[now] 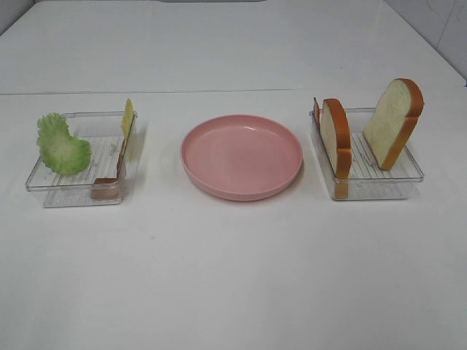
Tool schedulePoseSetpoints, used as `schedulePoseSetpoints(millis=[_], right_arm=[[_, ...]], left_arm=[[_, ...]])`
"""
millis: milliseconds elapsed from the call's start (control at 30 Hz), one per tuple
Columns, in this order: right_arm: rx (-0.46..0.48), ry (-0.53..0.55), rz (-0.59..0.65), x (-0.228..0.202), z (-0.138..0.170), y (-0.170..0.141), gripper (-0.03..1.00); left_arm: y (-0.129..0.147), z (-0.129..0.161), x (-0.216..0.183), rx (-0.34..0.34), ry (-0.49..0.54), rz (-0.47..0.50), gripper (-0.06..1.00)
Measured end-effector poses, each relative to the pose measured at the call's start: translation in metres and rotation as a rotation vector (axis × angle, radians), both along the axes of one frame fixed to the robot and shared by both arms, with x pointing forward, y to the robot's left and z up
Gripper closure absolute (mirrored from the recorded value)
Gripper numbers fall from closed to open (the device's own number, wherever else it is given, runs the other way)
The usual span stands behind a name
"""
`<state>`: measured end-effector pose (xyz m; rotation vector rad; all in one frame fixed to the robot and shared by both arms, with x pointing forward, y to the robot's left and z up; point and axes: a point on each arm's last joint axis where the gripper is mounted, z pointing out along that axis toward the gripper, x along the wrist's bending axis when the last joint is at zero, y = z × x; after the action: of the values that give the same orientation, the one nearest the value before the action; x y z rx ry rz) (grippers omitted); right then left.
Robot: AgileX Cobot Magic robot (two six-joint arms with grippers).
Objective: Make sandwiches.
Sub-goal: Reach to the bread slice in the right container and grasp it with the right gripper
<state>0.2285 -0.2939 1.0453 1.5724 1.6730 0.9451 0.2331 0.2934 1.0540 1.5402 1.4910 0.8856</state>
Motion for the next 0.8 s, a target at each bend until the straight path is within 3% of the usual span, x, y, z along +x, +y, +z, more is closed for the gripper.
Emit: schedulePoseSetpoints(millis=[800], right_arm=[[0.000, 0.002, 0.000, 0.0003, 0.0000, 0.0000, 0.12]], left_arm=[[0.0000, 0.0000, 0.0000, 0.000, 0.000, 0.000, -0.05]])
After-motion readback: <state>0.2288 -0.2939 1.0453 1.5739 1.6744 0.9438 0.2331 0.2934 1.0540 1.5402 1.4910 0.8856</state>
